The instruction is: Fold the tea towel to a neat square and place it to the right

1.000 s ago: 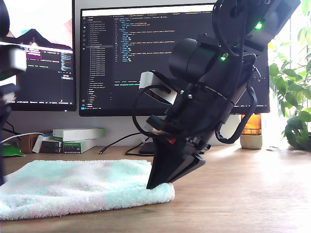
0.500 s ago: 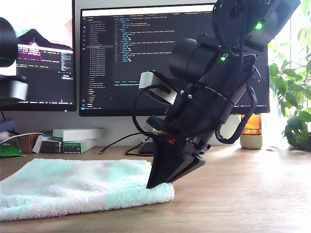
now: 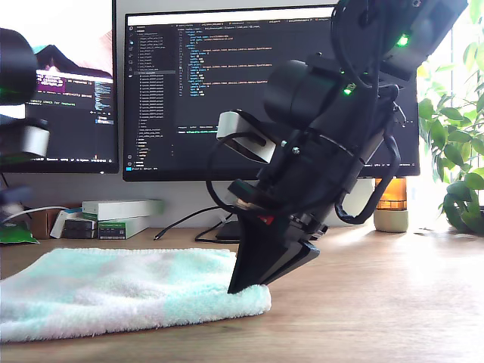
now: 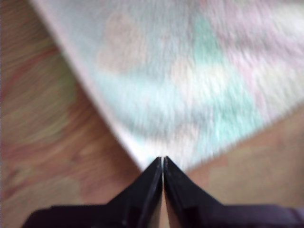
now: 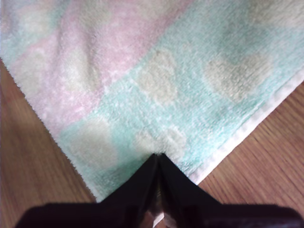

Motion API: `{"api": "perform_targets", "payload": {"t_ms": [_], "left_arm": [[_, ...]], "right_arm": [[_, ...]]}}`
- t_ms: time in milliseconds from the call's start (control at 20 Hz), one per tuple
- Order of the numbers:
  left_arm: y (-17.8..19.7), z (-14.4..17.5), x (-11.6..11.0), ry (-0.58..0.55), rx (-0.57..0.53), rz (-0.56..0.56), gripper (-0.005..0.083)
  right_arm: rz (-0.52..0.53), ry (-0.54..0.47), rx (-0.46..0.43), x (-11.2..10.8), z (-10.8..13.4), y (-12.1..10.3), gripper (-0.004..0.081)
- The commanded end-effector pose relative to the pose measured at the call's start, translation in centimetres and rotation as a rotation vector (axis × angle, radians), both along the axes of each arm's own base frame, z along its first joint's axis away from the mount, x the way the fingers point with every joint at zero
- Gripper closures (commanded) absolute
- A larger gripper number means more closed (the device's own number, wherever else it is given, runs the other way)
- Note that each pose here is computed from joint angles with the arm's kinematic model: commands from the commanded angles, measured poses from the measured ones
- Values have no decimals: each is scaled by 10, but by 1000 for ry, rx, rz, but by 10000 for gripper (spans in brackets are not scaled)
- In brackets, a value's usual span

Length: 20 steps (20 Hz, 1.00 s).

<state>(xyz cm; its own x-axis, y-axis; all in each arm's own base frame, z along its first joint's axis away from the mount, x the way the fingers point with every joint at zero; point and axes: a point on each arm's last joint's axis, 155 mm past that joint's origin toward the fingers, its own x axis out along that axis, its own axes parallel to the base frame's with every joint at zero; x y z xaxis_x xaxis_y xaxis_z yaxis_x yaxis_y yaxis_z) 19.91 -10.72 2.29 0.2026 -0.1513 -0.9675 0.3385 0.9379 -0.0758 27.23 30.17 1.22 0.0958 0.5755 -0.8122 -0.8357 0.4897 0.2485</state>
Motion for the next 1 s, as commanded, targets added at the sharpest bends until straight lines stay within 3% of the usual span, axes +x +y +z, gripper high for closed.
{"api": "perform_targets", "payload": {"t_ms": [0,250,650,800,950], "left_arm": [[-3,17,6,-52,-26,-1,795],[-11,49,21,-203,-98,-6,795],[-28,67,45,-329,-157,-78,795],[-40,75,50,-364,-206,-117,795],[-60,86,53,-398,-297,-192,795]], "right_arm": [[-2,63,-58,-13,-27,-13,781],[13,58,-2,-10,-11,-1,781],[-7,-33,76,9,42,12,781],[1,-37,74,5,48,9,781],[82,-65,37,-5,50,2,781]]}}
